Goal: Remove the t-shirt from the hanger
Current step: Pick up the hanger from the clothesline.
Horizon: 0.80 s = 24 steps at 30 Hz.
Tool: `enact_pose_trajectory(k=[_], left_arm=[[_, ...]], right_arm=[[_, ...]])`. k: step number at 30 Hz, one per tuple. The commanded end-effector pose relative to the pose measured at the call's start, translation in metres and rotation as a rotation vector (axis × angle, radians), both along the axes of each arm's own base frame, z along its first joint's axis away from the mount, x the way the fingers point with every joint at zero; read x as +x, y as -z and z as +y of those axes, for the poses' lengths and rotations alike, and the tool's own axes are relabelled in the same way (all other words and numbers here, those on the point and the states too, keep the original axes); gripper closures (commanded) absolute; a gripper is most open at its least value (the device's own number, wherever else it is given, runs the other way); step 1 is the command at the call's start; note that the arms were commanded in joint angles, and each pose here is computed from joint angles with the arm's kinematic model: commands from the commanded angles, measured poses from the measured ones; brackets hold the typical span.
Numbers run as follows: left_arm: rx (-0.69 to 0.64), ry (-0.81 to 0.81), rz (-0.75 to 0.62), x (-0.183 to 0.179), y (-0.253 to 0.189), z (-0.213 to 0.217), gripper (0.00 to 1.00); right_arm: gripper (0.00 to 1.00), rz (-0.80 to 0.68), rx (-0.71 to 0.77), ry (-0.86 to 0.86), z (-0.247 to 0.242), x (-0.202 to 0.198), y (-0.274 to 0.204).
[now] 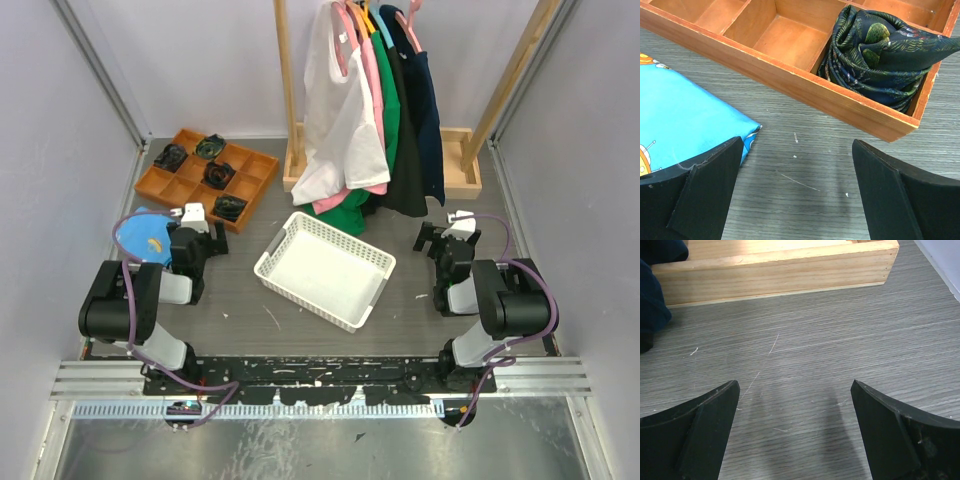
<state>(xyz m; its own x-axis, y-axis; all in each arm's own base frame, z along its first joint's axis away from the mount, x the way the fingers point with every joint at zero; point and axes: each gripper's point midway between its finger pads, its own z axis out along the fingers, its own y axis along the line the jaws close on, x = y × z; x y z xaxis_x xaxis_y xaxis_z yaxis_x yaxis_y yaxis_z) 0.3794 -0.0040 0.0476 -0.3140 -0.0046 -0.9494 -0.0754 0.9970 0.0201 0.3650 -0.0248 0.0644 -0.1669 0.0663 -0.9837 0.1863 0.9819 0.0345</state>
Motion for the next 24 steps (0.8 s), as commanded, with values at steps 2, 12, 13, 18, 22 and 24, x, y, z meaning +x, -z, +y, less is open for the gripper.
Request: enact_pose_trajectory(k=[2, 12, 13, 18, 22, 24], left_arm=[[0.008, -0.01, -0.066, 0.012, -0.022, 0.002, 0.02], [-0.094, -0.096, 0.011, -0.004, -0.078, 0.005, 0.02], [-0.124, -0.101, 0.015, -0.006, -0.091, 0.003, 0.02], [-0.312, -0.056, -0.013, -0.017, -0.137, -0.02, 0.02], [-0.493, -0.049, -0.012, -0.022, -0.173, -0.038, 0.02], [-0.58, -0.008, -0.01, -0.022, -0.19, -0.051, 0.02]], right_arm=[[0.0, -0.084, 0.012, -0.005, 0.001, 0.004, -0.023], [0.0, -0.011, 0.068, 0.127, -0.016, -0.004, -0.069], [0.0, 0.011, 0.079, 0.141, -0.017, -0.005, -0.074], [0.0, -0.005, 0.136, 0.25, -0.03, -0.019, -0.118], [0.0, -0.041, 0.181, 0.317, -0.038, -0.026, -0.159], [0.0, -0.045, 0.208, 0.359, -0.042, -0.03, -0.177]])
